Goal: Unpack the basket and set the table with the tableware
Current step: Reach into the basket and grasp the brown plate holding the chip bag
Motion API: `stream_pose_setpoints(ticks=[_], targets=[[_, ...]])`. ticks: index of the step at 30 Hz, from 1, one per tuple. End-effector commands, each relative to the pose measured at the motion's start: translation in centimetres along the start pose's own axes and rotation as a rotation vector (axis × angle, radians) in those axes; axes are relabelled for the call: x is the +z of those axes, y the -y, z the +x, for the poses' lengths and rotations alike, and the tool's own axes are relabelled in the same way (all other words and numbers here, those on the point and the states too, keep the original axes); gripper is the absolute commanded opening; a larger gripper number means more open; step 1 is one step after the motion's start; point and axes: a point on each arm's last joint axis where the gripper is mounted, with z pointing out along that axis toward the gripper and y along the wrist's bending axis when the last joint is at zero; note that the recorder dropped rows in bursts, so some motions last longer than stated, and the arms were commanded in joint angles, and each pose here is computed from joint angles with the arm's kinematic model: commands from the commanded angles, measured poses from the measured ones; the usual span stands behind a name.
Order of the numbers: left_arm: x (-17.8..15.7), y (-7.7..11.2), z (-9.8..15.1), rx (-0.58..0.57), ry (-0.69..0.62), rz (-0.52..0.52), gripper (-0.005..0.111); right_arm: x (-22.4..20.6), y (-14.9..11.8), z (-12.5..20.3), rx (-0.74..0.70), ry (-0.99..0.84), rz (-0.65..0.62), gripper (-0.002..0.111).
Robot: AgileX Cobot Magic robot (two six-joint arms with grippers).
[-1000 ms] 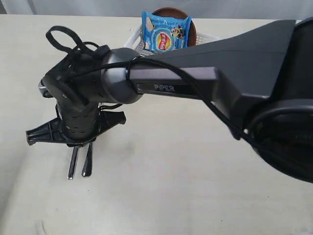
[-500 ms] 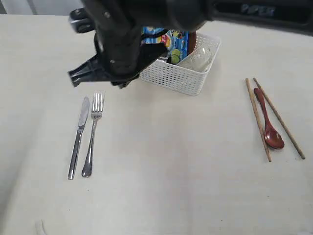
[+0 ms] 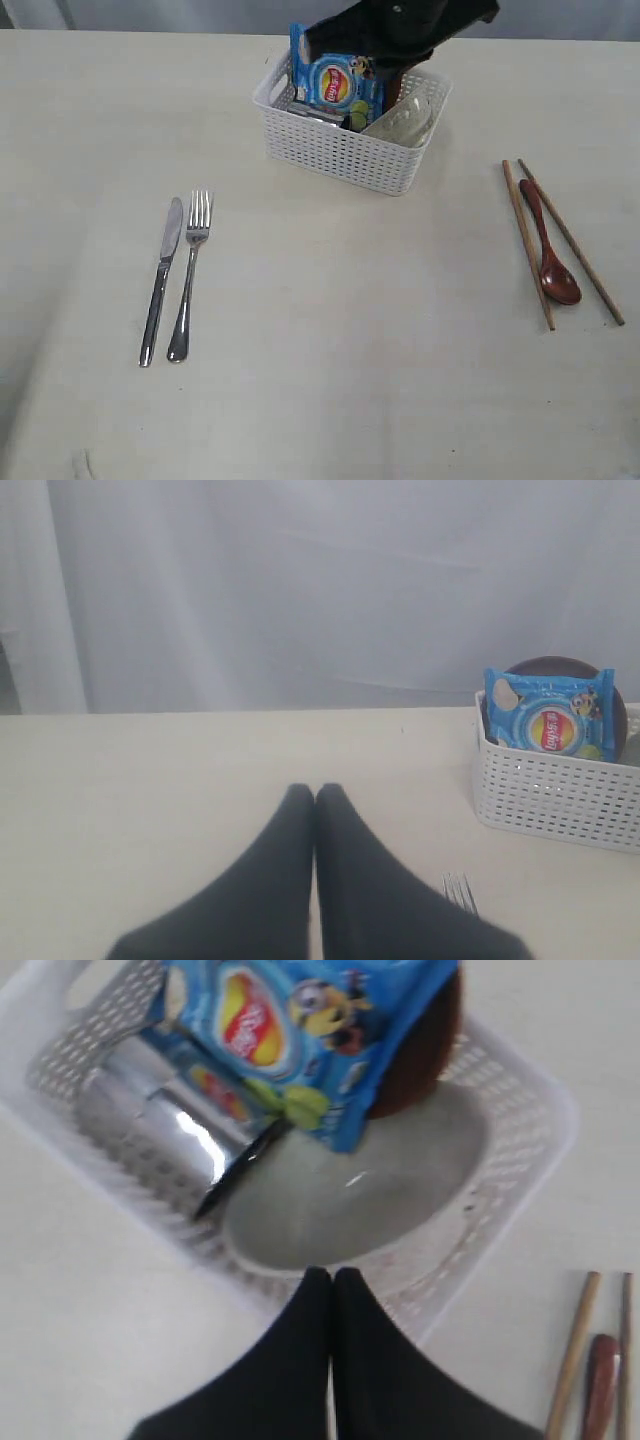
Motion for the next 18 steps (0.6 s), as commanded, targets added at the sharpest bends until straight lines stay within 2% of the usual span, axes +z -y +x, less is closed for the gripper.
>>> stream_pose_setpoints(ticks=[1, 5, 7, 12, 14, 17, 18], targets=[[0.0, 0.0, 0.0, 0.003, 0.007, 0.001, 0.0, 0.1, 3.5, -0.6, 0.008, 0.01, 0.037, 0.0], [0.0, 0.0, 0.0, 0.003, 0.007, 0.001, 0.0, 0.3, 5.1, -0.6, 0.002, -0.02, 0.059, 0.0], [0.0, 0.0, 0.0, 0.003, 0.007, 0.001, 0.0, 0.5, 5.5, -1.1, -0.001, 0.029, 0.054, 0.0], [0.0, 0.0, 0.0, 0.003, 0.007, 0.001, 0.0, 1.9, 5.1, -2.4, -0.166, 0.156, 0.023, 0.0], [0.0, 0.0, 0.0, 0.003, 0.007, 0.001, 0.0, 2.5, 5.3, -2.6, -0.168, 0.161, -0.008, 0.01], [0.0, 0.0, 0.0, 0.003, 0.007, 0.001, 0.0, 3.4, 6.6, -3.1, -0.152, 0.197, -0.043, 0.047], [0.0, 0.0, 0.0, 0.003, 0.007, 0.001, 0.0, 3.4, 7.2, -3.2, -0.158, 0.209, -0.057, 0.054]])
